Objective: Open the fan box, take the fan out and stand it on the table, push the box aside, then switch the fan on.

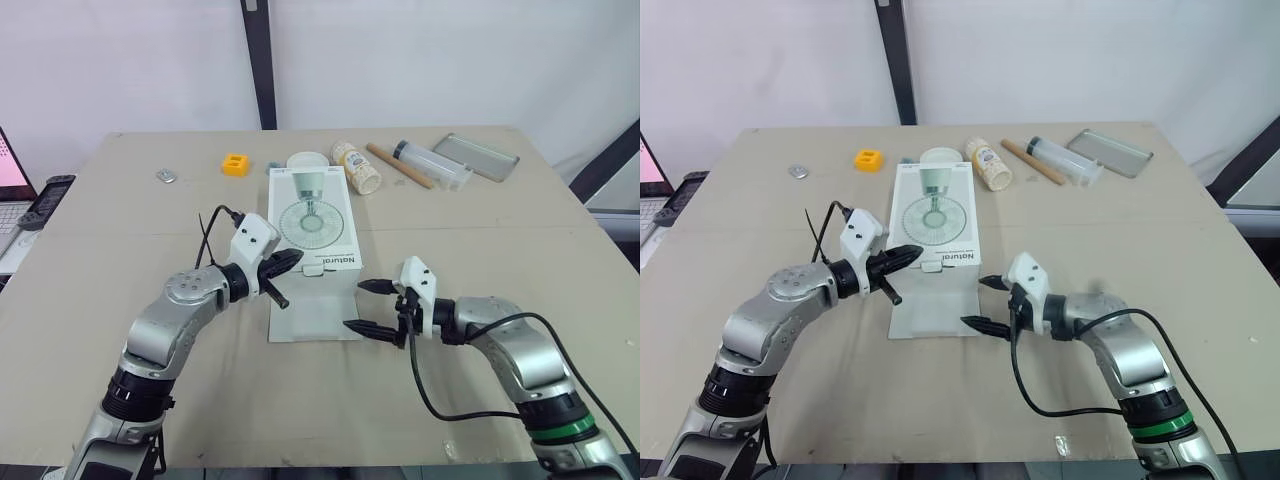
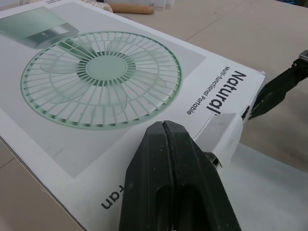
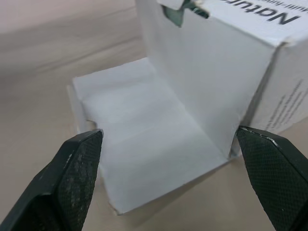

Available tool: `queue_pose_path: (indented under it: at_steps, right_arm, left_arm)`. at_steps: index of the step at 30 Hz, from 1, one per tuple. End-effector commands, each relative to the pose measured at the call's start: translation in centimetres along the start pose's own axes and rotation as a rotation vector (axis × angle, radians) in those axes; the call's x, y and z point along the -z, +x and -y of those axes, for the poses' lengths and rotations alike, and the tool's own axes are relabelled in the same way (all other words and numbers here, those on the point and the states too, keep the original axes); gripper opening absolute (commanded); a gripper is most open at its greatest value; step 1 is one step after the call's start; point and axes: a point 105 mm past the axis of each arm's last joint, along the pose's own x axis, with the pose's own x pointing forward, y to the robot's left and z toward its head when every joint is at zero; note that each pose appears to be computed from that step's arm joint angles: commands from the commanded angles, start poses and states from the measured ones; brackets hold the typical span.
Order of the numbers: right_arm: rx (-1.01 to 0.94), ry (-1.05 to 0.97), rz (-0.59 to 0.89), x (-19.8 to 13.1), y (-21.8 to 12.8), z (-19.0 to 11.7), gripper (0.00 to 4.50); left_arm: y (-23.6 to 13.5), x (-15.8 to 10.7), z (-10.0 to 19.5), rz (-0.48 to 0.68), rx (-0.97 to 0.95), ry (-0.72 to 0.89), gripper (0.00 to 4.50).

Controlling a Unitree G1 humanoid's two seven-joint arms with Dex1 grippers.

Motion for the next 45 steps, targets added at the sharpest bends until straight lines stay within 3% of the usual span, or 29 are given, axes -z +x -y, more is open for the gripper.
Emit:
queue_pose_path:
  at_steps: [1, 24, 33, 45]
  right_arm:
    - [-0.032, -0.034, 0.031, -1.2, 0.0, -0.7, 4.50]
    - [-0.059, 0.020, 0.024, -1.0, -1.4, -1.2, 4.50]
    - [0.094, -0.062, 0.010, -0.5, -1.1, 1.5, 4.50]
    - [0.003, -0.053, 0.041, -0.8, 1.3, -0.6, 4.50]
  left_arm:
    - [0.3, 2.3, 0.2, -0.086, 0.003, -0.054, 0.02]
    - [0.3, 2.0, -0.1, -0.082, 0.006, -0.062, 0.02]
    - [0.2, 2.0, -0.1, -0.082, 0.006, -0.062, 0.02]
    - [0.2, 2.0, 0.0, -0.078, 0.001, -0.064, 0.02]
